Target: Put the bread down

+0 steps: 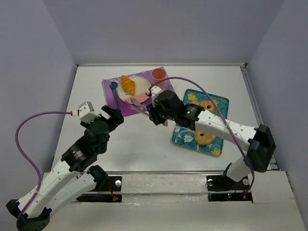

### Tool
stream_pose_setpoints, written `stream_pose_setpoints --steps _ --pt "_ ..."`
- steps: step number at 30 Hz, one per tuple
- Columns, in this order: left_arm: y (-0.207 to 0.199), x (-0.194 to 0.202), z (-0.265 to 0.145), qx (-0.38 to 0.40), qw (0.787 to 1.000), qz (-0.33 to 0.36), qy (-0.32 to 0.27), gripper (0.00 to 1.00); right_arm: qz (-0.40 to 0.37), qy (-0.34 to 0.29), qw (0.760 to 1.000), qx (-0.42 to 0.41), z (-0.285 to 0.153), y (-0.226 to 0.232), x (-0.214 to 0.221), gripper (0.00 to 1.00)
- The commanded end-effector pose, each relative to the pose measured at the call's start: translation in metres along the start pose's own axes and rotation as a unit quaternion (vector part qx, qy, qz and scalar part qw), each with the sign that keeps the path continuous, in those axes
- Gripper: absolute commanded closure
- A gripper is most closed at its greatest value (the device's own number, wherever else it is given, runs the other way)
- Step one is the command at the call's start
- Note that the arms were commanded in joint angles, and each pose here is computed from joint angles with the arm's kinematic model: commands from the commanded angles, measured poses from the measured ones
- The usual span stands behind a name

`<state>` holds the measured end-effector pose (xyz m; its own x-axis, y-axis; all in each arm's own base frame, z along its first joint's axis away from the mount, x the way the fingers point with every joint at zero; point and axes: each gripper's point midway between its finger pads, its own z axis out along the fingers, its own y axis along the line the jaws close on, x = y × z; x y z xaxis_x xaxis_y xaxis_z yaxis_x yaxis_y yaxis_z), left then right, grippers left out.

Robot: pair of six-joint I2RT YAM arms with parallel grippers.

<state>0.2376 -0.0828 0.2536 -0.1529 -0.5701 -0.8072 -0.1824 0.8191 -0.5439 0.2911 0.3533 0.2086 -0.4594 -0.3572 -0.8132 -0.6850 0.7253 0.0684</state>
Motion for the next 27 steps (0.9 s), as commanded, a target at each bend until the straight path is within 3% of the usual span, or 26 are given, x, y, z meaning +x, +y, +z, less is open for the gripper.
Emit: stream_pose_setpoints --steps 1,7,8,11,12,14,21,27 --pt "-0.005 -0.012 -0.003 0.007 0.999 -0.027 -0.016 0.01 -0.034 -0.012 0.995 -0.096 0.002 0.056 0.040 0.57" --pt "-0.005 -0.012 -0.006 0.016 0.999 -0.036 -0.014 0.01 -0.019 0.028 0.990 -0.138 0.018 0.080 0.095 0.53" --pt "-0.005 -0.011 -0.006 0.017 0.999 -0.035 -0.012 0.01 -0.016 0.039 0.990 -0.133 0.025 0.078 0.106 0.42" --pt "-0.005 -0.010 -0.005 0.016 0.999 -0.033 -0.011 0.01 -0.014 0.055 0.991 -0.122 0.030 0.077 0.119 0.31" --pt "-0.005 -0.010 -0.005 0.015 0.999 -0.033 -0.011 0.01 -0.013 0.055 0.992 -0.114 0.032 0.075 0.120 0.15" --pt "-0.006 -0.011 -0.005 0.015 0.999 -0.033 -0.011 0.01 -0.009 0.053 0.993 -0.103 0.030 0.071 0.119 0.00" --pt "-0.010 -0.014 -0.003 0.016 0.999 -0.035 -0.014 0.01 -0.001 -0.031 0.998 -0.053 -0.008 0.050 0.068 0.00" --pt "-0.011 -0.012 0.000 0.010 0.999 -0.029 -0.013 0.01 0.068 -0.127 0.990 -0.010 -0.057 0.032 0.012 0.00"
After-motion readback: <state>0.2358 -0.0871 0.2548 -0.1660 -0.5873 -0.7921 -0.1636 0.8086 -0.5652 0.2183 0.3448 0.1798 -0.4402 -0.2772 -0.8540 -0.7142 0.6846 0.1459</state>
